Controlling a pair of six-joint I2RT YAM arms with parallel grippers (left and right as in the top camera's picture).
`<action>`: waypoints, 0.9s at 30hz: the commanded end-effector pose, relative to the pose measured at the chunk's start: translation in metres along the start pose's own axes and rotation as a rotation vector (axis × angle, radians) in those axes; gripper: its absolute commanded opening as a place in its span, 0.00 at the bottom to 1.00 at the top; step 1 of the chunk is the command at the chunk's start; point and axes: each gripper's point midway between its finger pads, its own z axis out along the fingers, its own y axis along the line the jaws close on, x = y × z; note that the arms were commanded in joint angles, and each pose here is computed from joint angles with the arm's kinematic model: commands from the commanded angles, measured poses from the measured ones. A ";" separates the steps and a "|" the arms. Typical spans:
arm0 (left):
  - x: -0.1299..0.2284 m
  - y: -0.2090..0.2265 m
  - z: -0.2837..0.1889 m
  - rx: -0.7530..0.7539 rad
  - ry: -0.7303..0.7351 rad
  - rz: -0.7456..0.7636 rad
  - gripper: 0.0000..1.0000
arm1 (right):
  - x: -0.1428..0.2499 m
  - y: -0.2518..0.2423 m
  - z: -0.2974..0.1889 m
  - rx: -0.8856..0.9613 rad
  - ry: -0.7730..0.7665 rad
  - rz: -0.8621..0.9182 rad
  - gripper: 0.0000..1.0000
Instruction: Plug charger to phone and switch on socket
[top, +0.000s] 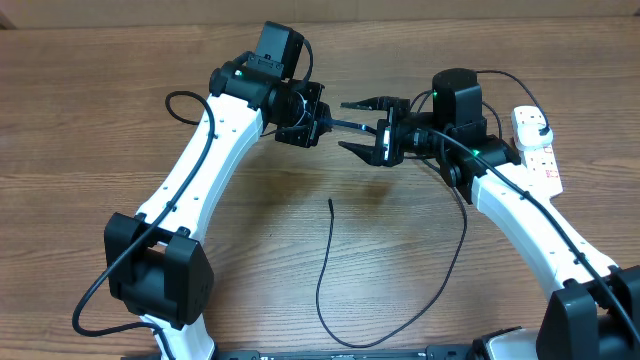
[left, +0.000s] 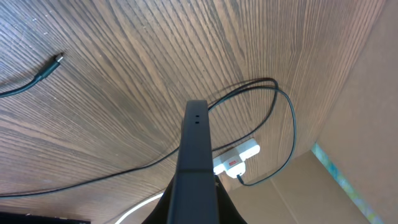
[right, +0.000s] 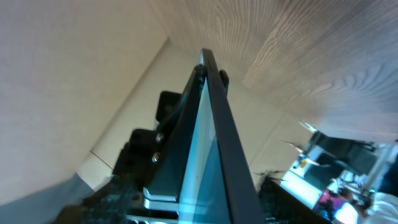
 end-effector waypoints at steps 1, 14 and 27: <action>0.008 -0.009 -0.014 0.041 0.006 0.028 0.04 | 0.010 0.006 0.000 -0.010 0.018 -0.028 0.81; -0.051 -0.012 -0.039 0.060 -0.033 0.147 0.04 | 0.009 0.007 0.000 -0.011 0.016 -0.183 1.00; -0.071 -0.010 -0.071 0.162 0.114 0.646 0.04 | 0.009 0.007 0.000 -0.014 0.014 -0.482 1.00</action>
